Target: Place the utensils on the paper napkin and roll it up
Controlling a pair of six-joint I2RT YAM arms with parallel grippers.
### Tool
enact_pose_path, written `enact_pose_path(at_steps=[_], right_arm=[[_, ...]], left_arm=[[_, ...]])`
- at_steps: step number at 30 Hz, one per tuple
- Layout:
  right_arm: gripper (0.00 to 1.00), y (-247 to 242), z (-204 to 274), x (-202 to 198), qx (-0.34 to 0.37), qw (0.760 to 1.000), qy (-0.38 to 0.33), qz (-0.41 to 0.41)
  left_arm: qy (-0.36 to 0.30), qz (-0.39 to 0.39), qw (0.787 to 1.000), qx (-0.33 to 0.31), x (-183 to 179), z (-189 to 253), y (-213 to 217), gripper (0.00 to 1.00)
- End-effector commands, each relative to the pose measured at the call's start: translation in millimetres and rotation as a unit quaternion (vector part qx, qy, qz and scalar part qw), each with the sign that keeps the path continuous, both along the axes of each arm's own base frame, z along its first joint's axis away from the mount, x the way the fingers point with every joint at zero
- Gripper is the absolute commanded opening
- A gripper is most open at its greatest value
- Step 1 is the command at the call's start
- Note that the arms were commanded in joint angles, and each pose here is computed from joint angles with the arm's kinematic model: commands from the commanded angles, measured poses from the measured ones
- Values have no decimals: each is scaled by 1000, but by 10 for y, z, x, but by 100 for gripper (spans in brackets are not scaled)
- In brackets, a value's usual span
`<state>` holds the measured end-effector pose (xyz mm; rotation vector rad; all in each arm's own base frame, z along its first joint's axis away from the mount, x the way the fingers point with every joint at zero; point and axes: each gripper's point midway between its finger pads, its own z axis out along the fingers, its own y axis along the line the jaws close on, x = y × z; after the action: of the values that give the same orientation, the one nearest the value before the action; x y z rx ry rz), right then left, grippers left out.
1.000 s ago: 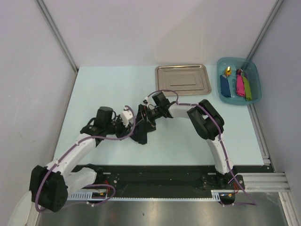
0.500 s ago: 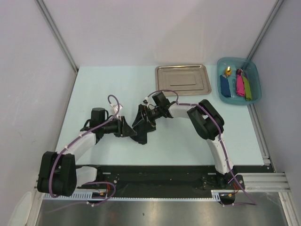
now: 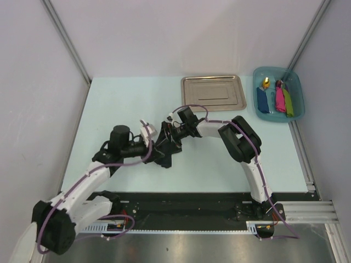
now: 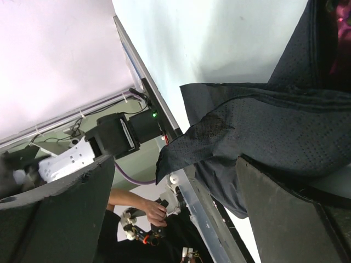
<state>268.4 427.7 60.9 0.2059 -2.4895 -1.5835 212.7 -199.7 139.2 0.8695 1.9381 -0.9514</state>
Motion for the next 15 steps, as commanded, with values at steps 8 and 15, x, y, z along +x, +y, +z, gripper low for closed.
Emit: enact_pose_path(at_steps=[8, 15], right_arm=[[100, -96, -559, 41, -76, 996, -18, -31], [100, -99, -570, 43, -76, 996, -15, -31]], left_arm=[[-298, -146, 908, 257, 117, -122, -236, 18], [-352, -138, 859, 346, 361, -351, -200, 15]])
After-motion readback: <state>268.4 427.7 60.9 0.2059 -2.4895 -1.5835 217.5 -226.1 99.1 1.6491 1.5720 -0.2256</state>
